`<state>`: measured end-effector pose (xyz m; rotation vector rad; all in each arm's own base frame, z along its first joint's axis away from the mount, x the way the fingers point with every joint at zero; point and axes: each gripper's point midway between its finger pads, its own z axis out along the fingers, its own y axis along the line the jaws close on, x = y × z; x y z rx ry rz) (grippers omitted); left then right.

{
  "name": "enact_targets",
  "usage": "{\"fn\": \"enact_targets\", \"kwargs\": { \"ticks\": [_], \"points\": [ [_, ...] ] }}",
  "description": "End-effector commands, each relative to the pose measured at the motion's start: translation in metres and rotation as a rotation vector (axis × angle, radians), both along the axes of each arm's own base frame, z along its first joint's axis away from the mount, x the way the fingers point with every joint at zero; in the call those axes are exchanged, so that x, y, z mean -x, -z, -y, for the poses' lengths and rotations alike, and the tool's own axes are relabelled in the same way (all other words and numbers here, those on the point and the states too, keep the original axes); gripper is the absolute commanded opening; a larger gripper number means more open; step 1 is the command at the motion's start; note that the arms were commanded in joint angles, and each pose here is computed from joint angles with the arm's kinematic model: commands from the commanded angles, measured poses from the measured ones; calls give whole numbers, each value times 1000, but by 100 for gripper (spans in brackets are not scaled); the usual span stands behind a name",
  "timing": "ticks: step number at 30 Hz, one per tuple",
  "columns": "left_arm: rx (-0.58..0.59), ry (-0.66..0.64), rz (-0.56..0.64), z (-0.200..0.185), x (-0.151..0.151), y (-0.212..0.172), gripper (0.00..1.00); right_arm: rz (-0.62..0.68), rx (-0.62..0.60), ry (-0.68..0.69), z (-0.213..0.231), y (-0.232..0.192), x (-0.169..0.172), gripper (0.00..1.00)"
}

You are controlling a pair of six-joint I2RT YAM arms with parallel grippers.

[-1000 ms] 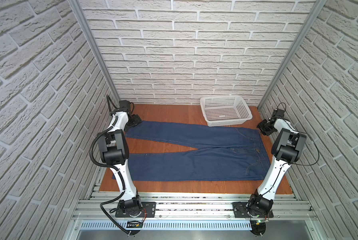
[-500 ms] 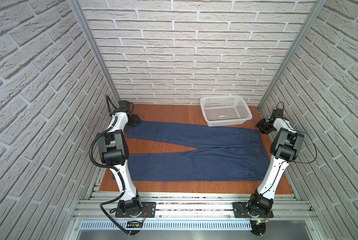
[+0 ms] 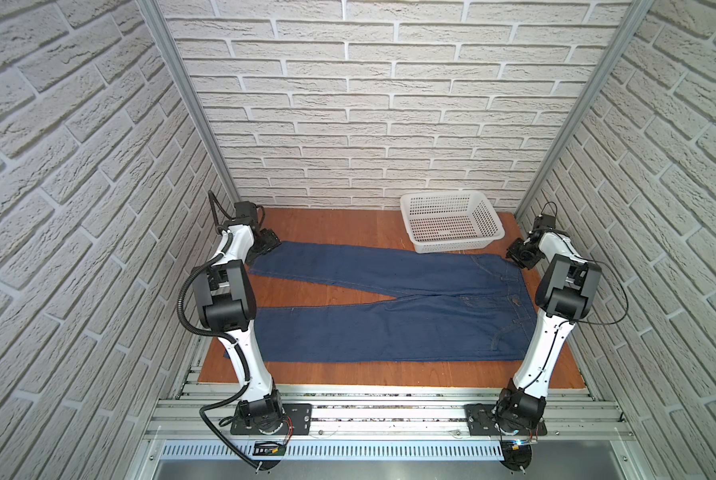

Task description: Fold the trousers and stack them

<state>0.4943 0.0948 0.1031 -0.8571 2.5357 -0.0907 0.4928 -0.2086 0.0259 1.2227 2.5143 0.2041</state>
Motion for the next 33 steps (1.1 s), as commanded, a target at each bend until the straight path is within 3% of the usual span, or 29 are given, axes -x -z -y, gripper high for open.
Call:
{"fn": "enact_targets", "kwargs": {
  "ticks": [1, 10, 17, 23, 33],
  "points": [
    [-32, -11, 47, -9, 3, -21, 87, -203, 7, -26, -13, 24, 36, 35],
    [-48, -20, 50, -14, 5, -24, 87, -388, 122, -36, -5, 36, 57, 35],
    [-49, -23, 54, -16, 4, -24, 87, -405, 123, -22, -6, 36, 53, 27],
    [-52, -27, 56, -19, 6, -26, 87, -304, 52, 10, -18, 30, 38, 6],
    [-51, -34, 71, -20, 7, -31, 87, -20, 173, 50, -18, -93, 39, 5]
  ]
}}
